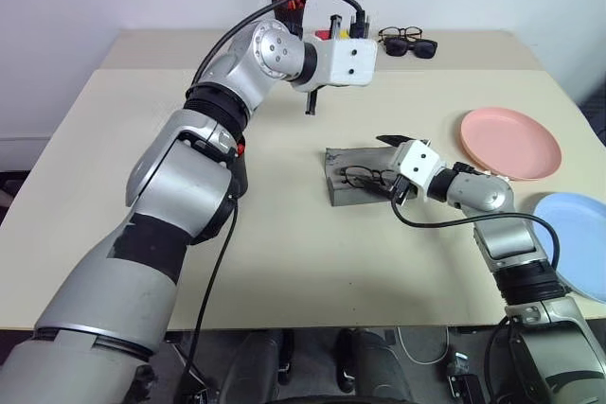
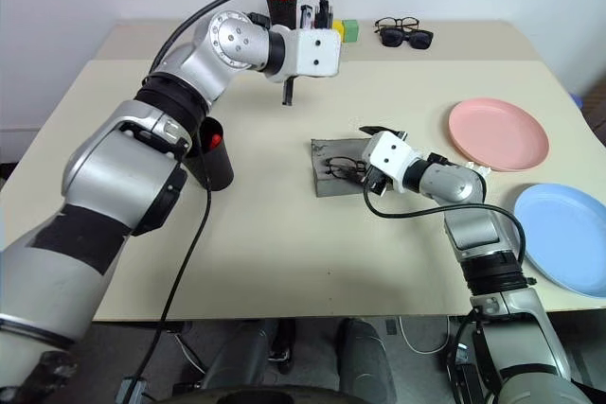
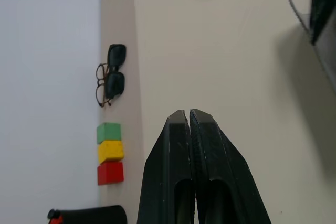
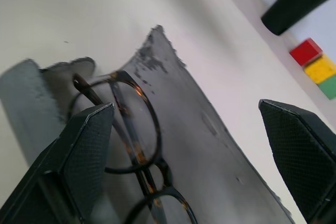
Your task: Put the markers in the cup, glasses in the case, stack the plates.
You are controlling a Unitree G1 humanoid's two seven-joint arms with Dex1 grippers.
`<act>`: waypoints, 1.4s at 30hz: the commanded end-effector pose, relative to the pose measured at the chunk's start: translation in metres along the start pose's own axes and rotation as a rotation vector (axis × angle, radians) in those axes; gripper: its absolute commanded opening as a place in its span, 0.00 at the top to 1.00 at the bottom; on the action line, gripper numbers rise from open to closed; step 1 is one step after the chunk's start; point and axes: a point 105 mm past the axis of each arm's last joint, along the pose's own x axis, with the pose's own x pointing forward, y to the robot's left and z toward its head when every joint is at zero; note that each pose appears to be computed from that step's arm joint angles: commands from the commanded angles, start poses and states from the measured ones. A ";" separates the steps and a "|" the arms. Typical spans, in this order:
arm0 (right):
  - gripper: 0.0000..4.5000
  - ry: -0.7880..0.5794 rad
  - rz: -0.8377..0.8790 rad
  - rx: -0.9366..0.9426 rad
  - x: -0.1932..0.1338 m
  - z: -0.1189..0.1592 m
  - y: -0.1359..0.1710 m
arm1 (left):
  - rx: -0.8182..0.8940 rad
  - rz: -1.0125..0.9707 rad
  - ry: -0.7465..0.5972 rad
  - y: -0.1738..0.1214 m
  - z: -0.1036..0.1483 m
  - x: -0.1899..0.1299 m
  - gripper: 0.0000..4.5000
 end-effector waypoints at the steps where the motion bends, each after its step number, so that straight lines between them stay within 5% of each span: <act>1: 0.00 -0.055 -0.080 -0.026 -0.015 0.020 -0.023 | 0.088 0.008 0.037 0.008 0.005 -0.001 0.99; 9: 0.00 -0.049 -0.002 -0.035 -0.030 0.030 -0.008 | 0.073 0.021 0.031 0.013 0.013 0.002 0.99; 17: 0.00 -0.014 0.034 -0.025 -0.010 0.016 0.012 | 0.068 0.019 0.034 0.013 0.010 0.001 0.99; 26: 0.00 -0.013 -0.005 -0.058 0.006 0.011 0.001 | 0.059 0.015 0.039 0.012 0.007 -0.001 0.99; 36: 0.00 -0.079 -0.130 0.084 -0.037 0.031 -0.016 | 0.019 -0.074 0.045 -0.007 0.008 0.012 0.99; 42: 0.00 0.003 -0.220 0.164 -0.072 0.015 -0.015 | 0.034 -0.119 0.086 -0.019 0.010 0.024 0.99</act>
